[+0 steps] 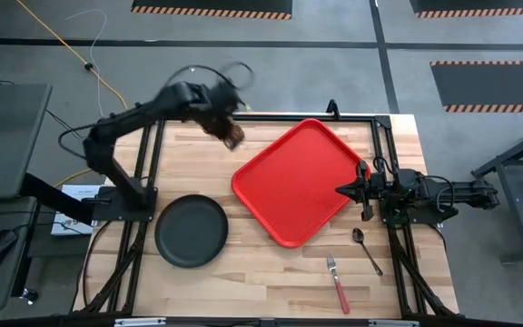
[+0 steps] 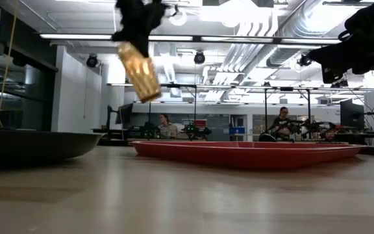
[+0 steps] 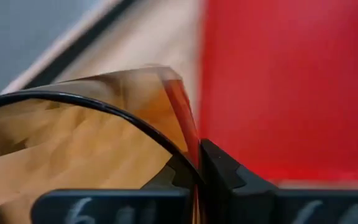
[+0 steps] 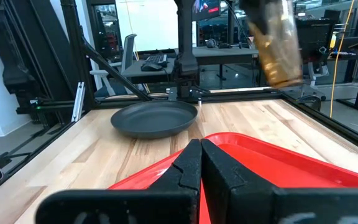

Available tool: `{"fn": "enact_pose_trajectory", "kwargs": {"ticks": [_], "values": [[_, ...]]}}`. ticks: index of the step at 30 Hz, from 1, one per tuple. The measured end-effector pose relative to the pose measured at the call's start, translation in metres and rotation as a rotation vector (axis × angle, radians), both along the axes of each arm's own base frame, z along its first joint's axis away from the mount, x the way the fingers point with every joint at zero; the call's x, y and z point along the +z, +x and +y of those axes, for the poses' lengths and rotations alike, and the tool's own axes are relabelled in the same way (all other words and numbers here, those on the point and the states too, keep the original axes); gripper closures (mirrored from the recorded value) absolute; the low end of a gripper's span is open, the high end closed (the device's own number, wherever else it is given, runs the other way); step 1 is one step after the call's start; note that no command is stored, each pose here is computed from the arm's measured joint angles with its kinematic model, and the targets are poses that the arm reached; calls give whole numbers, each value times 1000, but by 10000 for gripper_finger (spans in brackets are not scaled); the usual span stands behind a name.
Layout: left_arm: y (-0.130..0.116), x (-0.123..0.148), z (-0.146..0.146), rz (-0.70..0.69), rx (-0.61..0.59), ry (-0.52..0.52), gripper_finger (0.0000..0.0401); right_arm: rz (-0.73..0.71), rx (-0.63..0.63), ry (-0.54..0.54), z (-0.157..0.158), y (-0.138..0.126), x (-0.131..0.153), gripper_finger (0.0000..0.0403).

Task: Pick and place plate/cup/fork/spoon on tray
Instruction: Put the brown cup on the orange serving tray

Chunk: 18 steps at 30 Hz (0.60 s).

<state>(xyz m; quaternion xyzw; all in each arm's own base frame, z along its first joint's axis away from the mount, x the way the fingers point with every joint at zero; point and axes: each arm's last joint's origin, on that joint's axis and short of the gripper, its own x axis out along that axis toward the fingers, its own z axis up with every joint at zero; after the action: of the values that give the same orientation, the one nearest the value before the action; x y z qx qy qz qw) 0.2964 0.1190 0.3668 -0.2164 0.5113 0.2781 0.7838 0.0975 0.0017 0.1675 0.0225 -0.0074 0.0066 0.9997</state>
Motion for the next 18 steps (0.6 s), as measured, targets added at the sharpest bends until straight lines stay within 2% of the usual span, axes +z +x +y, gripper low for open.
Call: {"fn": "enact_pose_trajectory", "kwargs": {"ticks": [3, 8, 12, 18], "values": [[37, -2, -44, 71, -149, -10, 398, 0, 0, 0, 0, 0, 0, 402], [85, -29, -99, 196, -354, 12, 399, 0, 0, 0, 0, 0, 0, 402], [104, -55, -111, 271, -406, 33, 399, 0, 0, 0, 0, 0, 0, 402], [113, -85, -112, 419, -474, 34, 400, 0, 0, 0, 0, 0, 0, 402]]}}
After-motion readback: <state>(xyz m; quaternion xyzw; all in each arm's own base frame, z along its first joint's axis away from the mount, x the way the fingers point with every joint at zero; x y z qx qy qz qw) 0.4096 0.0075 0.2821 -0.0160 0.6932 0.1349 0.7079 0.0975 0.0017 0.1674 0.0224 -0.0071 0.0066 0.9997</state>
